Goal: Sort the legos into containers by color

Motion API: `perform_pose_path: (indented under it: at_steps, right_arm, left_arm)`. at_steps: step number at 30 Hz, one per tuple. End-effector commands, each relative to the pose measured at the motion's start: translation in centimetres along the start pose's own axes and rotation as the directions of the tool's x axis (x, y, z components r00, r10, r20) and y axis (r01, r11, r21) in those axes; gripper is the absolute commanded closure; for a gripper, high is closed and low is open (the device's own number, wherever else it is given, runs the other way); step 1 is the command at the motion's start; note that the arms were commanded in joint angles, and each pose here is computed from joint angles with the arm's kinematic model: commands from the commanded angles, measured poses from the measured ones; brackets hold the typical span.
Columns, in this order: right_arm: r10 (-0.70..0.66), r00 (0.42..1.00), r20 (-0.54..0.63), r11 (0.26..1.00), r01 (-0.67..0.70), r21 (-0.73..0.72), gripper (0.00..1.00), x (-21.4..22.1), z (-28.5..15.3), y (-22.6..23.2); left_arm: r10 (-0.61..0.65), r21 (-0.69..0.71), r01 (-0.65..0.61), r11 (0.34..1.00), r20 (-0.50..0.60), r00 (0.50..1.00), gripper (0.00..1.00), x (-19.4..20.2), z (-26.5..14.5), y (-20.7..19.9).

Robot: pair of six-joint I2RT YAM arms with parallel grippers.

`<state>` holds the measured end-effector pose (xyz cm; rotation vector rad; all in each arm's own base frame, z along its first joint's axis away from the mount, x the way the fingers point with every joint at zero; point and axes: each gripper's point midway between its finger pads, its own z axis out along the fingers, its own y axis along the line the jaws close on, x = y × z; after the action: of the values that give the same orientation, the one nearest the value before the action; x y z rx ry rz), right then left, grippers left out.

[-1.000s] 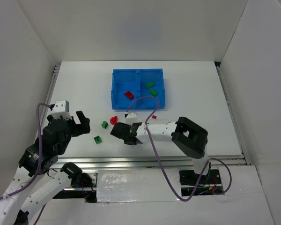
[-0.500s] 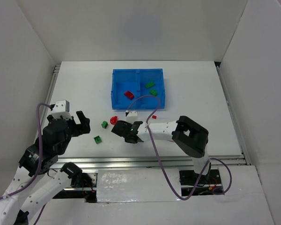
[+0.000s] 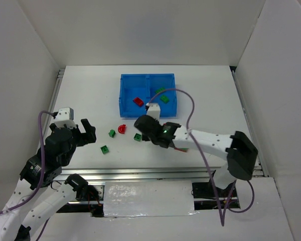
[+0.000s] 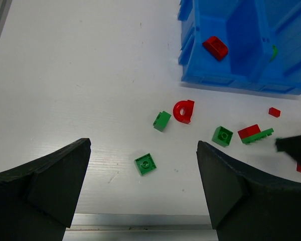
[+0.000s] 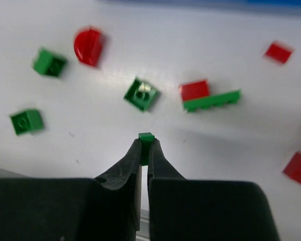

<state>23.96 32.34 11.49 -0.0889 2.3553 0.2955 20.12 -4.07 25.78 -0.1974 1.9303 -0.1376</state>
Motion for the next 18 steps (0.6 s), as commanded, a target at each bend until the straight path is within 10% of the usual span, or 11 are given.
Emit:
perform_pose_path:
  at_steps: [1,15,18]
  right_arm:
    - [0.037,0.984,0.174,0.997,-0.047,0.055,1.0,-8.0,-1.8,-4.4]
    - [-0.039,0.981,0.191,0.956,-0.019,0.292,0.92,-22.6,7.9,-14.7]
    - [-0.044,0.984,0.171,0.949,-0.012,0.315,0.54,-24.0,10.1,-15.1]
  left_arm:
    - [-0.003,-0.004,0.003,1.0,0.032,0.999,0.0,-0.7,0.0,0.0]
    - [0.005,-0.031,-0.005,1.0,0.017,1.0,0.0,-0.4,0.5,0.2]
    - [0.011,-0.032,-0.01,0.999,0.01,1.0,0.0,-0.3,0.6,0.2]
